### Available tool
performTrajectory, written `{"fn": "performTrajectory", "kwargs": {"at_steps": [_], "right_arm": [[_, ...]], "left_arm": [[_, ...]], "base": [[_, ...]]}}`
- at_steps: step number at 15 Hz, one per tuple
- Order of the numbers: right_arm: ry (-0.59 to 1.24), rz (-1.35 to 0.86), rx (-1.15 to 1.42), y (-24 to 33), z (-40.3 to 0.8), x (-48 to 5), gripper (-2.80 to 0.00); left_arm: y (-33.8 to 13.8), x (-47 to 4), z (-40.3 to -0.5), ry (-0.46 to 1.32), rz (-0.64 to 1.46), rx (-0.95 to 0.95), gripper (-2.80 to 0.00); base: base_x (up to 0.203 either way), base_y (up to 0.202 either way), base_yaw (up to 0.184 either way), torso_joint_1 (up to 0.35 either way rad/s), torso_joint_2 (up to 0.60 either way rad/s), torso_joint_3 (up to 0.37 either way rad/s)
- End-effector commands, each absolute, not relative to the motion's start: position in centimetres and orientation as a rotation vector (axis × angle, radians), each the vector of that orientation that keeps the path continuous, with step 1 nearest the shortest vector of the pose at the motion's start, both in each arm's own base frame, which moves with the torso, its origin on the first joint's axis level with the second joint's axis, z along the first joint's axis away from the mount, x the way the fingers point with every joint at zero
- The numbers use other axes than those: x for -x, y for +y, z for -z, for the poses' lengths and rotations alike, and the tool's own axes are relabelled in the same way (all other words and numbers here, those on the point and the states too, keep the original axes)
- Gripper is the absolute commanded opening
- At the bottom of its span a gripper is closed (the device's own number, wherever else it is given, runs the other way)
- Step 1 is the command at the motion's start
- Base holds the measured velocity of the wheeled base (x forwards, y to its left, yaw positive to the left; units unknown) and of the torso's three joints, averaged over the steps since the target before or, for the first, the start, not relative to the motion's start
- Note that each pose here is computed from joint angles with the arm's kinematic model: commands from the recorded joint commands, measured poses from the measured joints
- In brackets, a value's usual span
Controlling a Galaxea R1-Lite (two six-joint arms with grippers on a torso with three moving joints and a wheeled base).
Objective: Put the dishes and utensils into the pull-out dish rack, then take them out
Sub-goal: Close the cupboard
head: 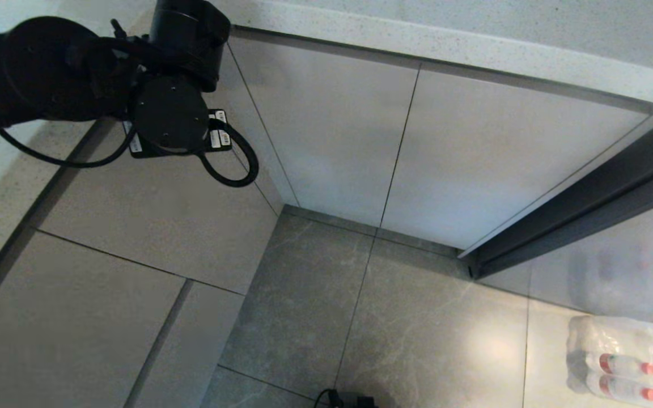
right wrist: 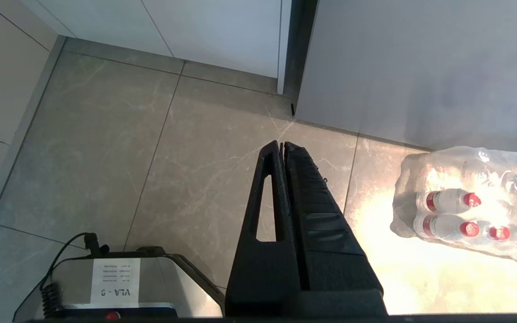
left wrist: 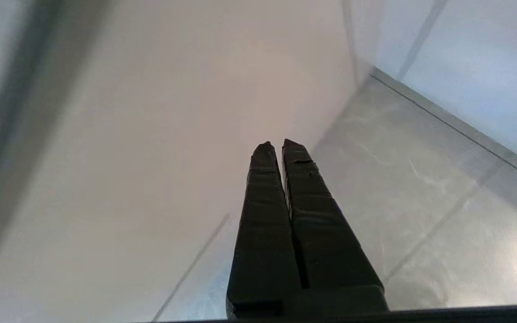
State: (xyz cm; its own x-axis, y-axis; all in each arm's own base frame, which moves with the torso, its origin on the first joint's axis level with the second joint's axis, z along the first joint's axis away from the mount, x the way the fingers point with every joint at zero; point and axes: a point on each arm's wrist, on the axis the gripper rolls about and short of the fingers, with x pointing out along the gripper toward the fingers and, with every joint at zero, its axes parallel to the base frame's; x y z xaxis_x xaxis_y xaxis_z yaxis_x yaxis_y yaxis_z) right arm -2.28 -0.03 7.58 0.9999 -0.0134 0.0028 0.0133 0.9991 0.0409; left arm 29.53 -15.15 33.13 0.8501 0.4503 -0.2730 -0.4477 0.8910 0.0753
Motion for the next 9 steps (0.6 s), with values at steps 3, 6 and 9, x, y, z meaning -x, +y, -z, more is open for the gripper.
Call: {"fn": "performTrajectory", "kwargs": {"at_steps": [3,6,9], "right_arm": [[-0.002,0.014,-0.041,0.0,-7.6,2.3,-2.80],[-0.002,0.014,-0.041,0.0,-7.6,2.3,-2.80],[-0.002,0.014,-0.041,0.0,-7.6,2.3,-2.80]], "left_arm": [[-16.2,-27.2,-34.0,0.284,-0.384,0.004,-2.80],[-16.1,-24.7,-35.5,0.289,-0.222,0.055,-2.80],[-13.8,-21.6,-38.2,0.265,-0.044,0.151,-2.80]], "base": [[0.000,0.000,0.000,0.000,0.00,0.000],[0.000,0.000,0.000,0.000,0.00,0.000],[0.000,0.000,0.000,0.000,0.00,0.000]]}}
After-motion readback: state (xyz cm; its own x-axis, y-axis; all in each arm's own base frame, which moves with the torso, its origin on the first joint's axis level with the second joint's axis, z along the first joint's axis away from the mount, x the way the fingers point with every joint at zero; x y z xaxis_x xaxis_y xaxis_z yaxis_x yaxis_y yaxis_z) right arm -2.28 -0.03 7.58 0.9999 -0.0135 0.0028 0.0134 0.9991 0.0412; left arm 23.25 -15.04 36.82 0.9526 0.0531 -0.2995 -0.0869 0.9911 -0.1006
